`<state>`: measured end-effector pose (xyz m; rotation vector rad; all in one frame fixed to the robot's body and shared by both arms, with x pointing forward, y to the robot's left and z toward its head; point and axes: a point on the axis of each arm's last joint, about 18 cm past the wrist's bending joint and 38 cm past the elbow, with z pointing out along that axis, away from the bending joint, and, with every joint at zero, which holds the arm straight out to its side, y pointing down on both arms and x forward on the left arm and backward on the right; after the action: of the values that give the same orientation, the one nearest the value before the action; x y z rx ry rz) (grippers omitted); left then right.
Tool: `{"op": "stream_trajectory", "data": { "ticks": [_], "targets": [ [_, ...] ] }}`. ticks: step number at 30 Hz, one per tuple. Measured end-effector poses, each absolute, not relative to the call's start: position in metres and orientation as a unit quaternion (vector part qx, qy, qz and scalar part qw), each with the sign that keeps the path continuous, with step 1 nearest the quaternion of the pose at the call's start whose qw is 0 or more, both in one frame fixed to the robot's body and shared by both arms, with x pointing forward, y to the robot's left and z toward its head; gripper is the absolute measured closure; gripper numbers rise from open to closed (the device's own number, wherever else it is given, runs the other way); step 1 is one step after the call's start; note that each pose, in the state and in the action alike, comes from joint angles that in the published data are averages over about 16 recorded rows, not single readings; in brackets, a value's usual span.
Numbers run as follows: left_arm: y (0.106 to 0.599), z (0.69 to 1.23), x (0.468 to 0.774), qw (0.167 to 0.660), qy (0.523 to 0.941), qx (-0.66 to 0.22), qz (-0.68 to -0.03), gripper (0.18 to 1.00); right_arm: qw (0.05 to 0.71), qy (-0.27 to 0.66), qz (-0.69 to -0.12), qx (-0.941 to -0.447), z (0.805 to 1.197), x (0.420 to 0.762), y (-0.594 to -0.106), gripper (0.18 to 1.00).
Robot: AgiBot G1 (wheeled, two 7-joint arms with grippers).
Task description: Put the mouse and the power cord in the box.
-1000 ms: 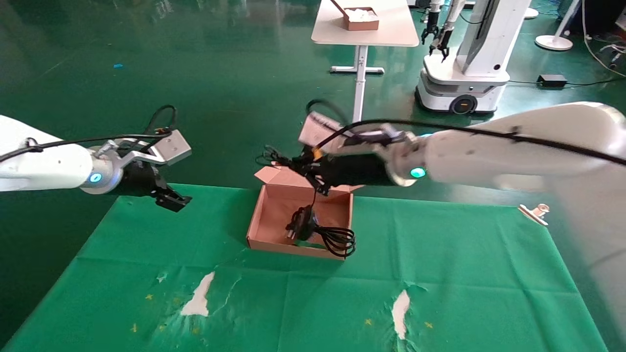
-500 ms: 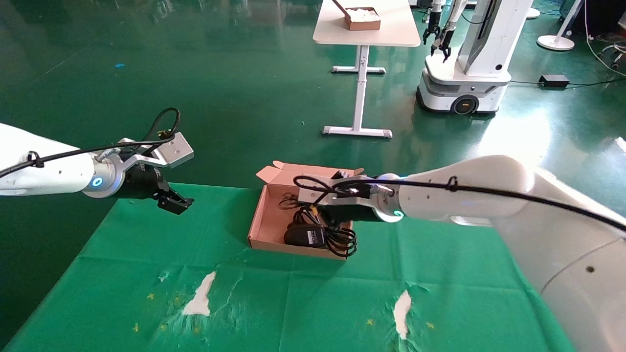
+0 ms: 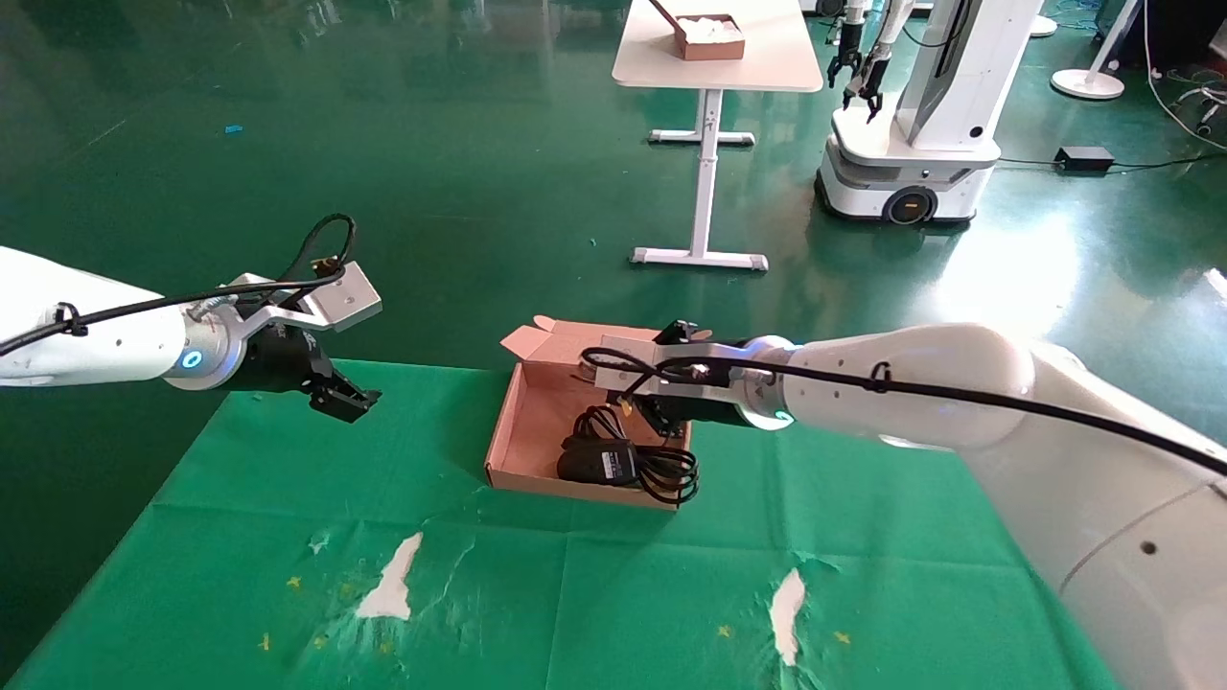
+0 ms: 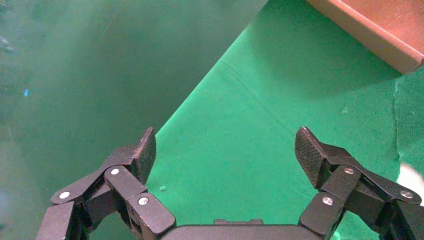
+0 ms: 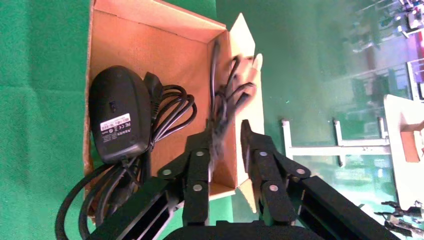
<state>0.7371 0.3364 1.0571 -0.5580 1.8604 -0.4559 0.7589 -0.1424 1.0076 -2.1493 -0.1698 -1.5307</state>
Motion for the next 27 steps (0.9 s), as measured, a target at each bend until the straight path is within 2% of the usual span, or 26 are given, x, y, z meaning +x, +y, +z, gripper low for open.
{"op": "stream_trajectory", "data": {
  "ticks": [8,15,27],
  "targets": [
    [0.336,1.057,0.738,0.542,0.783,-0.235,-0.193,0.184,0.251,-0.061,-0.556,-0.790,1.009,0.757,-0.143,0.802],
    [0.336,1.057,0.738,0.542,0.783,-0.236,-0.193,0.184,0.267,-0.054,-0.545,-0.793,1.006,0.754,-0.147,0.660],
    [0.336,1.057,0.738,0.542,0.783,-0.236,-0.194,0.184,0.365,-0.018,-0.483,-0.796,0.984,0.731,-0.171,0.388]
  ]
}}
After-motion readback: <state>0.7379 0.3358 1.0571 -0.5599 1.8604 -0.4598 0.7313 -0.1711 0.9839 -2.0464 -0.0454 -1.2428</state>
